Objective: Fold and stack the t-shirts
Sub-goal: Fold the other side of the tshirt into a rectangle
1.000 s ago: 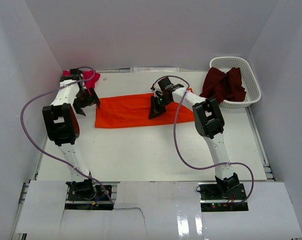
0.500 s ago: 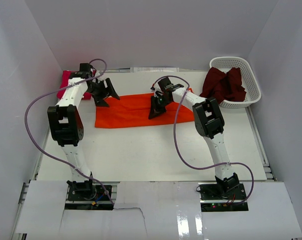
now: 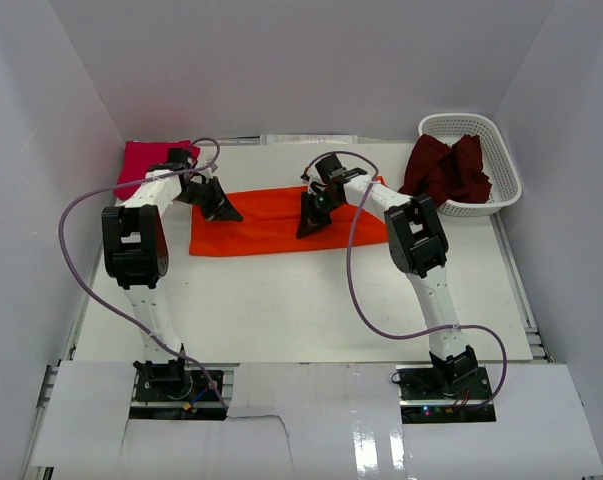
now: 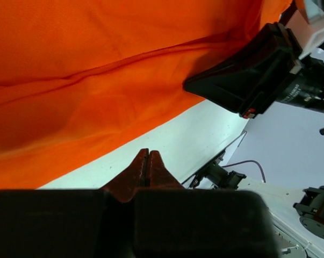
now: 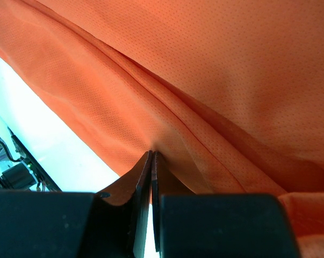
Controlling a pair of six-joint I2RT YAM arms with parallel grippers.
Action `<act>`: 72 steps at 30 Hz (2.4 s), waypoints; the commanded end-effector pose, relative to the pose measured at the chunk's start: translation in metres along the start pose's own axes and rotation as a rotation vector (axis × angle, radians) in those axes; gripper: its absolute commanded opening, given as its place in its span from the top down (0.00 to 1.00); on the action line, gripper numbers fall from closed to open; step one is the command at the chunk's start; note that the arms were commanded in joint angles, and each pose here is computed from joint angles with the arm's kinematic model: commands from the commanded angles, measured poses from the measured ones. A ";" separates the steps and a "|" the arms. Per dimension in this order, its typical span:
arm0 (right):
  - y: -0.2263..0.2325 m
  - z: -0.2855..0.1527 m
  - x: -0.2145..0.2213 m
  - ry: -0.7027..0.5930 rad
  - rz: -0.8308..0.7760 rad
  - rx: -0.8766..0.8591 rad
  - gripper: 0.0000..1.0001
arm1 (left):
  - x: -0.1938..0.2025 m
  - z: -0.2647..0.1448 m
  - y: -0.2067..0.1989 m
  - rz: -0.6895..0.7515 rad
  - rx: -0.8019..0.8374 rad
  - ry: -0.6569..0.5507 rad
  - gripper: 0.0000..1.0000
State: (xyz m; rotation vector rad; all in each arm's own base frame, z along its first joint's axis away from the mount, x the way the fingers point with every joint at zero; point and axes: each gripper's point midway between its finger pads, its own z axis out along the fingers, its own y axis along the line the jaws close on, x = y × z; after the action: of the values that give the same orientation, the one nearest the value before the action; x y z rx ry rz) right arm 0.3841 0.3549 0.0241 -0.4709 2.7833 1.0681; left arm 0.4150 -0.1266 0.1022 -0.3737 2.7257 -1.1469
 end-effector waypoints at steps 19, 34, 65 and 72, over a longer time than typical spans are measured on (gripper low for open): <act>-0.022 0.000 0.015 0.036 0.010 0.093 0.92 | -0.030 -0.005 0.080 0.039 -0.415 -0.135 1.00; -0.022 -0.001 0.018 0.039 0.005 0.095 0.92 | -0.051 -0.046 0.098 0.056 -0.646 -0.283 1.00; -0.019 -0.005 0.018 0.035 -0.002 0.092 0.92 | -0.019 -0.112 0.088 -0.017 -0.731 -0.449 0.96; -0.019 -0.005 0.018 0.035 0.000 0.091 0.92 | 0.002 -0.093 0.093 -0.030 -0.672 -0.365 0.96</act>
State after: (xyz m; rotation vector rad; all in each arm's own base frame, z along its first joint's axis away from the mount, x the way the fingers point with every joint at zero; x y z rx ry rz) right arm 0.3804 0.3521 0.0241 -0.4740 2.7871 1.0619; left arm 0.3838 0.0075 0.1125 -0.6208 2.6389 -0.0344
